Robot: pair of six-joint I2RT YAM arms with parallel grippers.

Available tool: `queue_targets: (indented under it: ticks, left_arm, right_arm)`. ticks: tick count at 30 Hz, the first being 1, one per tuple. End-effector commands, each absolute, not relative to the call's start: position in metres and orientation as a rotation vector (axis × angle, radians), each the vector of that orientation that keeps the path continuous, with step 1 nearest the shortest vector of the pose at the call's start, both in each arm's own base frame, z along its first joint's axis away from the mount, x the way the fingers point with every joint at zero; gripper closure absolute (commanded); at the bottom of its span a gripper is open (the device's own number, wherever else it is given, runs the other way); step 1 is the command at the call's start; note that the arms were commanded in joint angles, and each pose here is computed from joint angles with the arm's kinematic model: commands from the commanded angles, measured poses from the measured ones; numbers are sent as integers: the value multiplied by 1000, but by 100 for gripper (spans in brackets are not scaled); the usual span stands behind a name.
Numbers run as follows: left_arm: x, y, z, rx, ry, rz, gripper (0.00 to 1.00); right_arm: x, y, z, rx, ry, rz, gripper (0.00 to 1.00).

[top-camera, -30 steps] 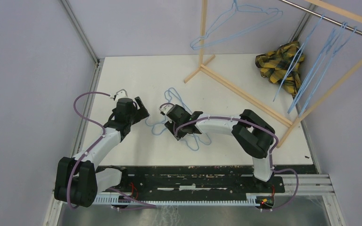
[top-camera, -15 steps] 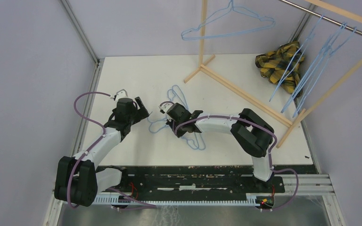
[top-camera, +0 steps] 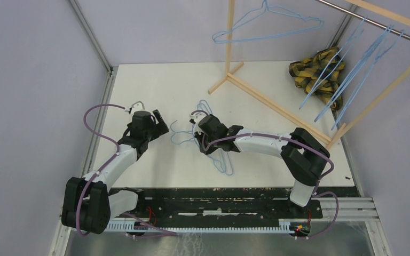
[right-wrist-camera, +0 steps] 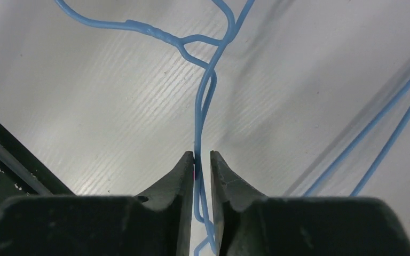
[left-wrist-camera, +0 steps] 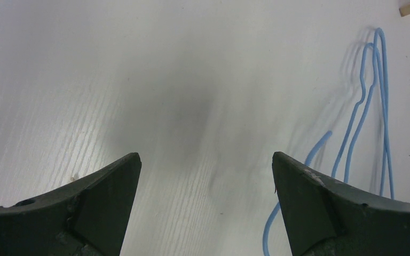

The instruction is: Organize the hangers

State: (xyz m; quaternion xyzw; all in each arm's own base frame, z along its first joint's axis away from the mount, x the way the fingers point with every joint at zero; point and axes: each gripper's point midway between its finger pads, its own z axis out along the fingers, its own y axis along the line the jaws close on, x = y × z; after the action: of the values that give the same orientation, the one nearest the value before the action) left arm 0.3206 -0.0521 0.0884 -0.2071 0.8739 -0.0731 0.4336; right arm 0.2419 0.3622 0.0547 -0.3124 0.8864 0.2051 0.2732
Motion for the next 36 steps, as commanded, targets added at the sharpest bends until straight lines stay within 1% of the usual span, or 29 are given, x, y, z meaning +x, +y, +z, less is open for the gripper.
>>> queue_targets:
  ticks: [1, 2, 3, 6, 11, 16, 24, 26, 28, 30, 33, 35, 36]
  left_arm:
    - [331, -53, 103, -535, 2120, -199, 1]
    - [331, -53, 104, -534, 2119, -199, 1]
    - [330, -53, 104, -533, 2117, -200, 1]
    - [330, -52, 105, -534, 2116, -198, 1]
    - [330, -52, 106, -533, 2113, -200, 0]
    - [330, -52, 106, -531, 2115, -199, 1]
    - [330, -53, 107, -530, 2115, -201, 1]
    - [330, -53, 106, -531, 2117, -203, 1]
    - [330, -53, 106, -531, 2115, -204, 1]
    - [330, -54, 105, -531, 2117, -207, 1]
    - [330, -54, 105, -531, 2117, -208, 0]
    - [330, -54, 106, -532, 2116, -207, 1]
    - [331, -54, 107, -531, 2113, -208, 0]
  right_arm:
    - [250, 374, 67, -797, 2357, 599, 60]
    - [251, 374, 65, -797, 2362, 588, 53]
    - [253, 374, 63, -797, 2363, 576, 50]
    - [263, 379, 63, -785, 2356, 549, 48]
    - [282, 397, 64, -772, 2343, 536, 48]
    - [301, 411, 51, -735, 2365, 526, 50]
    - [309, 417, 26, -716, 2420, 527, 58]
    - [310, 415, 21, -709, 2429, 517, 60]
    - [310, 414, 16, -703, 2440, 514, 66]
    - [309, 413, 12, -697, 2454, 524, 74]
    - [308, 412, 15, -666, 2459, 561, 91]
    - [309, 408, 24, -632, 2441, 568, 98]
    - [312, 404, 34, -606, 2420, 558, 99]
